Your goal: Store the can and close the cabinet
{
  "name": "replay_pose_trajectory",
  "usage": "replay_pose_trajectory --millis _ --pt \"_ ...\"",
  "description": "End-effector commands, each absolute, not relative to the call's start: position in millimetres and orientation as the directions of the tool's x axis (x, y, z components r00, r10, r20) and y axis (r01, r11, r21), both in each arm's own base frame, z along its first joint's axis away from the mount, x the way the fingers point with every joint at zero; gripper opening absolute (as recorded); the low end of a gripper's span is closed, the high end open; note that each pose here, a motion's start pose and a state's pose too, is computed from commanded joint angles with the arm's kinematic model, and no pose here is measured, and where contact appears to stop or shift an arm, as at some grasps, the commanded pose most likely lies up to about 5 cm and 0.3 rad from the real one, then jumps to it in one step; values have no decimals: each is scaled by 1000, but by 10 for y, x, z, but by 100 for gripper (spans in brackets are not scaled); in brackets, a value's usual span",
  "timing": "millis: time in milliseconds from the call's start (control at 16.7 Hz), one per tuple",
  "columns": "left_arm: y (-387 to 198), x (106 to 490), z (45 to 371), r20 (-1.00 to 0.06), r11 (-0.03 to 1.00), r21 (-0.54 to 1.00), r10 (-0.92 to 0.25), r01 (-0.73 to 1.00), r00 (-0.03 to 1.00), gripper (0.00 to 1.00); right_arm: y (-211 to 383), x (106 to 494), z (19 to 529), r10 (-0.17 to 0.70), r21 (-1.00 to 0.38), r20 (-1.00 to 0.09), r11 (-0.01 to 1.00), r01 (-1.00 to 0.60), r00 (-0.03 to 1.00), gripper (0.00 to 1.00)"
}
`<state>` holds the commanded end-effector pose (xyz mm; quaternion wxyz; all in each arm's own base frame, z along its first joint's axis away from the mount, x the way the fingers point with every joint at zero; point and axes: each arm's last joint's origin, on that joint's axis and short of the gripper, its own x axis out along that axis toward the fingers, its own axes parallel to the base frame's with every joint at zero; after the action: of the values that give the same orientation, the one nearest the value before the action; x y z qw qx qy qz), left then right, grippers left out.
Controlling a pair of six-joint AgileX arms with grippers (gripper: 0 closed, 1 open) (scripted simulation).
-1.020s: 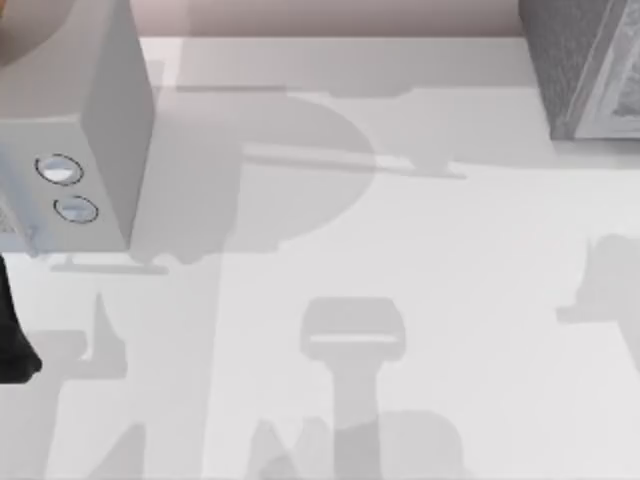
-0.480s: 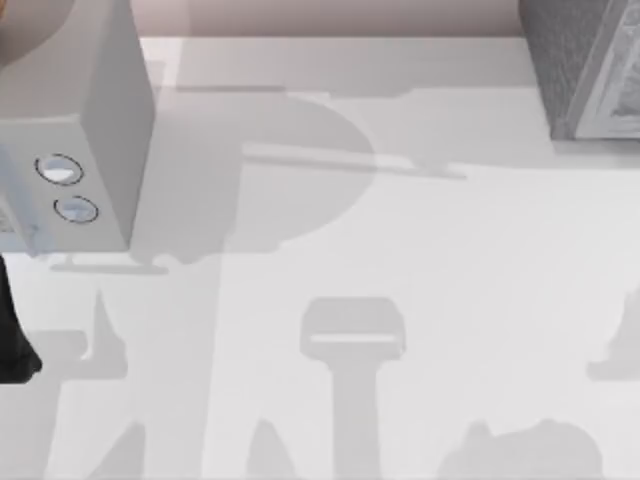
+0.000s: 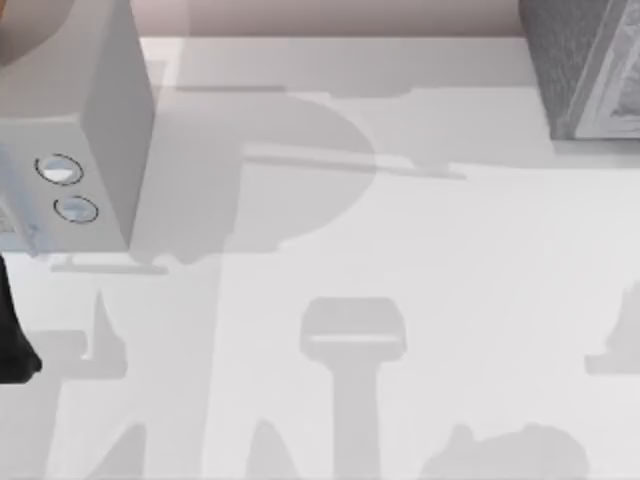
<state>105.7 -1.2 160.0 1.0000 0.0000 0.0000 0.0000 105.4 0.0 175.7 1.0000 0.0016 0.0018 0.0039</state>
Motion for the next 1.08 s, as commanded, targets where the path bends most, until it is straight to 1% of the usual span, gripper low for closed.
replay_pose_trajectory --millis 180,480,780,1080 --pt "-12 1057 1600 0 1000 0 0 0 1000 100 14 1068 2137 5 4 -10 1000 -5 1000 0" --pt "-12 1057 1600 0 1000 0 0 0 1000 100 60 1234 3056 -1 2 -20 1000 1 1000 0" --pt "-12 1057 1600 0 1000 0 0 0 1000 100 160 1616 3979 -1 -1 -21 1000 1 1000 0" --pt "-12 1057 1600 0 1000 0 0 0 1000 100 301 2076 4658 1 2 -10 1000 -1 1000 0"
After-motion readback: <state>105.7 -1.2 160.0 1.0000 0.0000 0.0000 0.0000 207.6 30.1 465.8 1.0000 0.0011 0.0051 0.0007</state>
